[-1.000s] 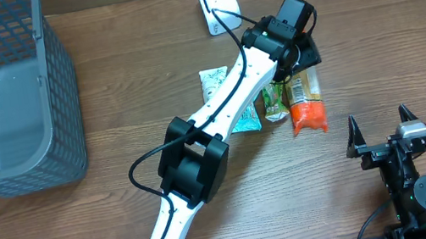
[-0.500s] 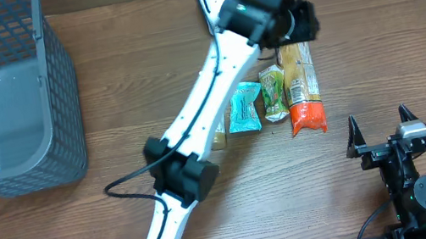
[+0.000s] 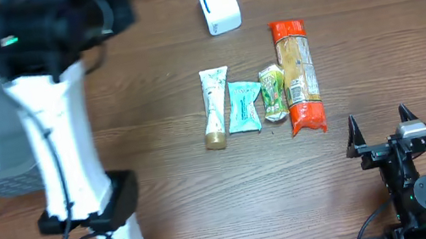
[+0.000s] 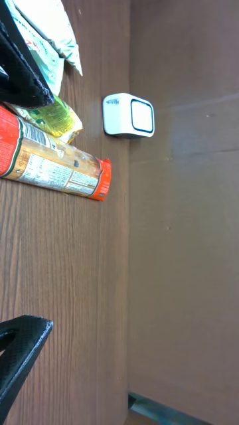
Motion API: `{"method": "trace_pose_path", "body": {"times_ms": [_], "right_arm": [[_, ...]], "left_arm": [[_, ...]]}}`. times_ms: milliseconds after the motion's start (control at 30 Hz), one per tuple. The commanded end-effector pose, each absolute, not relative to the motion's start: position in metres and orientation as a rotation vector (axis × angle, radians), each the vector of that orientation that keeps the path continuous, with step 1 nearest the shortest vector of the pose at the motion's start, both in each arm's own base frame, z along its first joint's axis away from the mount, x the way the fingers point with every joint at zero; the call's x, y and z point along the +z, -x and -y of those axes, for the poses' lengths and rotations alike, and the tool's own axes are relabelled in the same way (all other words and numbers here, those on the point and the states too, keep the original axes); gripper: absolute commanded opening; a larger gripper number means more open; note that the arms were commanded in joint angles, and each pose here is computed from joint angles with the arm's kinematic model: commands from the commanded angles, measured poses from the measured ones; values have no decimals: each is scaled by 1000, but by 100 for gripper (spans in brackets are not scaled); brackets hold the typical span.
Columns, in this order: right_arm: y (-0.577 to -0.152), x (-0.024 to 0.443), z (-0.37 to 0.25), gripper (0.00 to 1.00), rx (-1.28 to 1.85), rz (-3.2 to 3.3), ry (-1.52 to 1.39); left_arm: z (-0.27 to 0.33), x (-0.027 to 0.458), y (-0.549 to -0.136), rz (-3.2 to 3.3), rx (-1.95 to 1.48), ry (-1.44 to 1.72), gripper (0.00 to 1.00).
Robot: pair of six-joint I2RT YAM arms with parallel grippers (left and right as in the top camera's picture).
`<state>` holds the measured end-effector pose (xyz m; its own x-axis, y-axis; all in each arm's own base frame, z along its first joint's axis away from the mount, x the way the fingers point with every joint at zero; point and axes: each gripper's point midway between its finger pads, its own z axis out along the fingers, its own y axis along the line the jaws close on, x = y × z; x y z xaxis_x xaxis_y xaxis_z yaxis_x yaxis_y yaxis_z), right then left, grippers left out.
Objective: Scan the item barcode
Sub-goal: 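Return the left gripper to hover over the empty basket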
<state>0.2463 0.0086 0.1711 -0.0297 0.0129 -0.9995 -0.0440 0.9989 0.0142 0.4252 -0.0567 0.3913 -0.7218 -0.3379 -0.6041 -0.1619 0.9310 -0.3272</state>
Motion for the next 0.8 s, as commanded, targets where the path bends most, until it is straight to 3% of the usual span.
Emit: {"method": "trace_pose_path", "body": {"times_ms": [0, 167, 433, 767], "right_arm": [[-246, 170, -6, 100, 33, -1595, 18], [-246, 170, -6, 100, 33, -1595, 18], [-246, 170, -6, 100, 33, -1595, 18], [-246, 170, -6, 100, 33, -1595, 18]], "left_arm": [[13, 414, -405, -2327, -307, 377, 4], [-21, 399, -378, -2402, -240, 459, 4], [-104, 340, -320, -2447, 151, 1041, 4], [-167, 296, -295, -2451, 247, 1345, 4]]}}
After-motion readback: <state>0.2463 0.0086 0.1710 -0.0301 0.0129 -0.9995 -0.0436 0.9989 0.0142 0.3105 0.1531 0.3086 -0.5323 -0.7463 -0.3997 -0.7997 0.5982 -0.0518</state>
